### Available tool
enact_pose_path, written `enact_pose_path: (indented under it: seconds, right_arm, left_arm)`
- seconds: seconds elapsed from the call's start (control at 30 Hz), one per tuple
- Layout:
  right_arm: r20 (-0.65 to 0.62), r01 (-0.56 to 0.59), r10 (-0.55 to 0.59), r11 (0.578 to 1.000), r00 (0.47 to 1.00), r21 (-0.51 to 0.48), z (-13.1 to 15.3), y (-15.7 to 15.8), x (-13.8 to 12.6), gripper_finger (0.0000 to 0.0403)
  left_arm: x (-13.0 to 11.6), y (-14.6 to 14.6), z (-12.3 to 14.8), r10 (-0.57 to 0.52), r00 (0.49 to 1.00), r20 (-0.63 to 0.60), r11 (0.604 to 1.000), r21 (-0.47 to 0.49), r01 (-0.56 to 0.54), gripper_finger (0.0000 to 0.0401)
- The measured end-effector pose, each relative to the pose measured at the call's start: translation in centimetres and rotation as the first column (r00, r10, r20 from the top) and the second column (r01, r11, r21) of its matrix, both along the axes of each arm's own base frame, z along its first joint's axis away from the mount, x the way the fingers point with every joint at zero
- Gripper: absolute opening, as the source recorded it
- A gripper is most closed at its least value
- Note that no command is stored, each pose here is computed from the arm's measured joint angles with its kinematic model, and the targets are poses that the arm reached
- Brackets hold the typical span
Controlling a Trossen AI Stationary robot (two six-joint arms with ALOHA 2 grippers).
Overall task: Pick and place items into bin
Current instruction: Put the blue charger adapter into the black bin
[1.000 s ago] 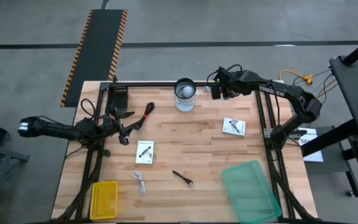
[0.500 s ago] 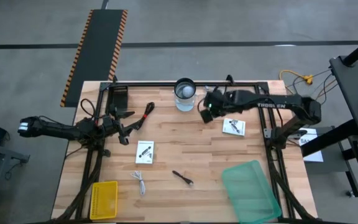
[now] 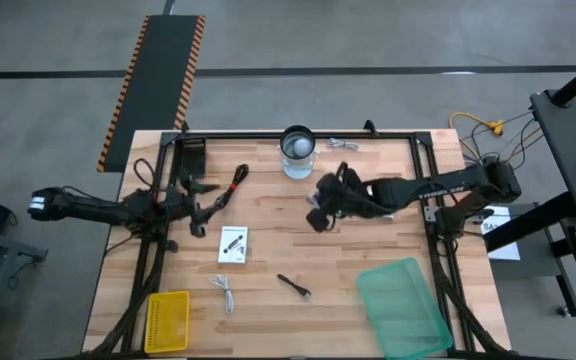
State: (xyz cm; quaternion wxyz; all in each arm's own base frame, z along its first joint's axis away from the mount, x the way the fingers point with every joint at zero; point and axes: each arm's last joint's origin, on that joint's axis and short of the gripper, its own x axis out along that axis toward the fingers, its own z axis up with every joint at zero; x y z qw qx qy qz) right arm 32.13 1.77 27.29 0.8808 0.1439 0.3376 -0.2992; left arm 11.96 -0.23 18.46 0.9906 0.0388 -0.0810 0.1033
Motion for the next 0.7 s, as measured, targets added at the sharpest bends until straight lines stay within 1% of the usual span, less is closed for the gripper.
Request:
enact_pose_path:
  seconds: [0.07,0.13,0.2,0.3,0.37,0.43,0.5,0.6,0.7]
  right_arm:
    - [0.025,-0.038,0.039,0.999,0.999,-0.017,-0.2,0.8,0.3,0.0028]
    - [0.046,-0.073,0.075,0.997,0.996,-0.034,-0.3,1.4,0.5,0.0028]
    - [0.079,-0.104,0.109,0.993,0.991,-0.059,-0.3,1.8,0.8,0.0028]
    - [0.086,-0.18,0.188,0.979,0.978,-0.097,-0.3,2.4,0.9,0.0028]
    - [0.096,-0.264,0.274,0.959,0.957,-0.105,-0.1,2.6,1.2,0.0028]
    - [0.114,-0.314,0.326,0.943,0.939,-0.109,0.1,2.8,1.4,0.0028]
    - [0.128,-0.325,0.34,0.938,0.932,-0.124,0.3,2.8,1.6,0.0028]
    - [0.119,-0.346,0.365,0.926,0.923,-0.153,0.6,2.8,1.7,0.0028]
    - [0.121,-0.363,0.383,0.918,0.916,-0.159,0.7,2.8,1.7,0.0028]
  left_arm:
    - [0.2,-0.4,-0.1,-0.141,0.99,-0.011,0.99,0.022,0.141,0.0222]
    - [0.3,-0.8,-0.1,-0.258,0.966,-0.021,0.966,0.013,0.259,0.0222]
    - [0.5,-0.9,0.1,-0.305,0.952,-0.026,0.952,0.003,0.306,0.0222]
    - [1.0,-0.9,0.2,-0.292,0.955,-0.048,0.956,0.016,0.293,0.0222]
    - [1.5,-0.9,0.1,-0.27,0.96,-0.066,0.962,0.014,0.272,0.0222]
    - [2.1,-1.0,0.4,-0.269,0.961,-0.069,0.963,0.013,0.271,0.0222]
    - [2.8,-1.0,0.9,-0.268,0.96,-0.079,0.963,0.01,0.27,0.0222]
    - [4.2,-1.1,1.3,-0.267,0.955,-0.133,0.963,0.003,0.27,0.0222]
    - [5.8,-1.2,2.0,-0.265,0.952,-0.155,0.963,0.003,0.269,0.0222]
